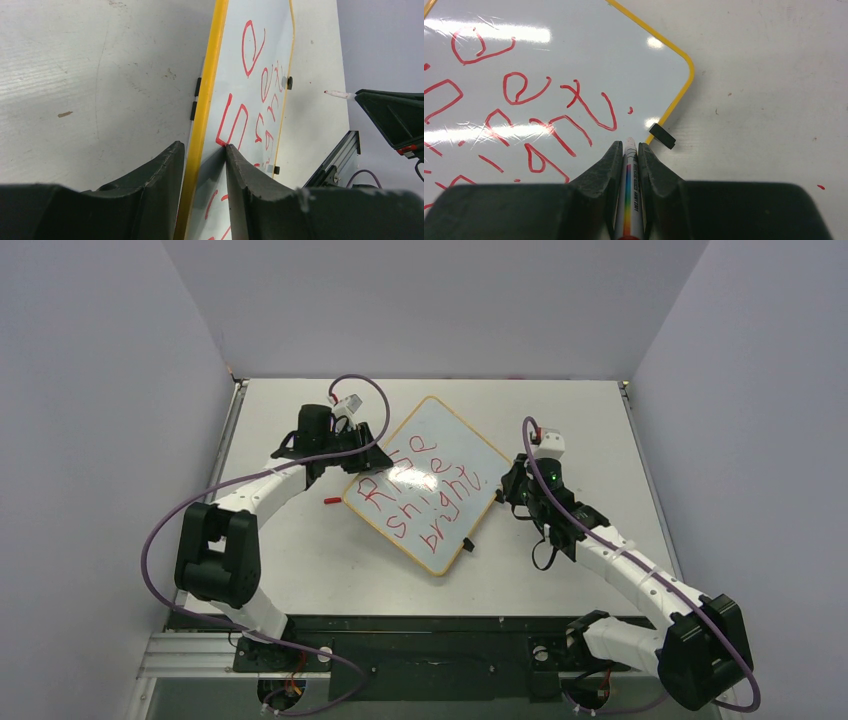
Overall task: Write a sentence on the whiteboard
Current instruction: Write a sentence on the whiteboard, then pick up the pen cap from the center of the board.
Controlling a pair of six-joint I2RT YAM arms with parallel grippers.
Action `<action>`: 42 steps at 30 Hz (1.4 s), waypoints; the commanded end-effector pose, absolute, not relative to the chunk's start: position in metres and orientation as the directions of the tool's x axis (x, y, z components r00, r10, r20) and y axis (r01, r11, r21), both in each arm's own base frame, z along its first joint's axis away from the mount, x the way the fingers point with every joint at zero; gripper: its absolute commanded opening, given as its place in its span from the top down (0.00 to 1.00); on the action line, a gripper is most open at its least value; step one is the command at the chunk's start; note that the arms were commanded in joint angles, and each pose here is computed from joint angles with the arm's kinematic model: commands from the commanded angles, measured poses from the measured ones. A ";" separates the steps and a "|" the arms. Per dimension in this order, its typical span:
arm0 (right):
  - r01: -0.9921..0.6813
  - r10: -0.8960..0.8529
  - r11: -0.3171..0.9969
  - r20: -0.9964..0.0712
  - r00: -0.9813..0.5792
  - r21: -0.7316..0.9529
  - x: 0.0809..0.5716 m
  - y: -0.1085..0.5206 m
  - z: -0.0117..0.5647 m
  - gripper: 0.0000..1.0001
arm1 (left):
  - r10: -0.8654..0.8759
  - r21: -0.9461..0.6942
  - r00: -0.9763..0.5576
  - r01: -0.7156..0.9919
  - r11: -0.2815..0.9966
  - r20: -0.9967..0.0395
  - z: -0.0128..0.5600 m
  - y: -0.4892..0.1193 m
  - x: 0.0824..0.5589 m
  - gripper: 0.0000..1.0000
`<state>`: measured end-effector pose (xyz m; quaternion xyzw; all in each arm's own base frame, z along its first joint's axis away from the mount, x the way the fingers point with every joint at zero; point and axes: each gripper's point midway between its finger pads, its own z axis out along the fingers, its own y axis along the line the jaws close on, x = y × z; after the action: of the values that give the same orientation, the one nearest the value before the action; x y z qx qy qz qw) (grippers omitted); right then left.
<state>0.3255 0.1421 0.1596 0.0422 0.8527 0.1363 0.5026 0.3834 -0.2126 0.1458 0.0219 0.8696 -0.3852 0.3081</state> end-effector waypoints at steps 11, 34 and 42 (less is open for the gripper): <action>-0.059 0.224 0.957 -0.858 -0.463 0.282 0.326 0.138 0.170 1.00 | -0.212 -0.622 -0.756 0.308 0.720 -0.620 0.177 -0.210 0.377 0.67; -0.063 0.219 0.959 -0.862 -0.457 0.276 0.324 0.136 0.175 1.00 | -0.323 -0.592 -0.644 0.256 0.764 -0.694 0.227 -0.182 0.373 0.42; -0.064 0.222 0.958 -0.865 -0.449 0.279 0.322 0.135 0.180 1.00 | -0.479 -0.540 -0.504 -0.030 0.841 -0.718 0.244 -0.118 0.371 0.42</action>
<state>0.3183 0.1382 0.1567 0.0394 0.8577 0.1308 0.4956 0.3717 -0.1589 0.2357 -0.0667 0.8407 -0.3062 0.4416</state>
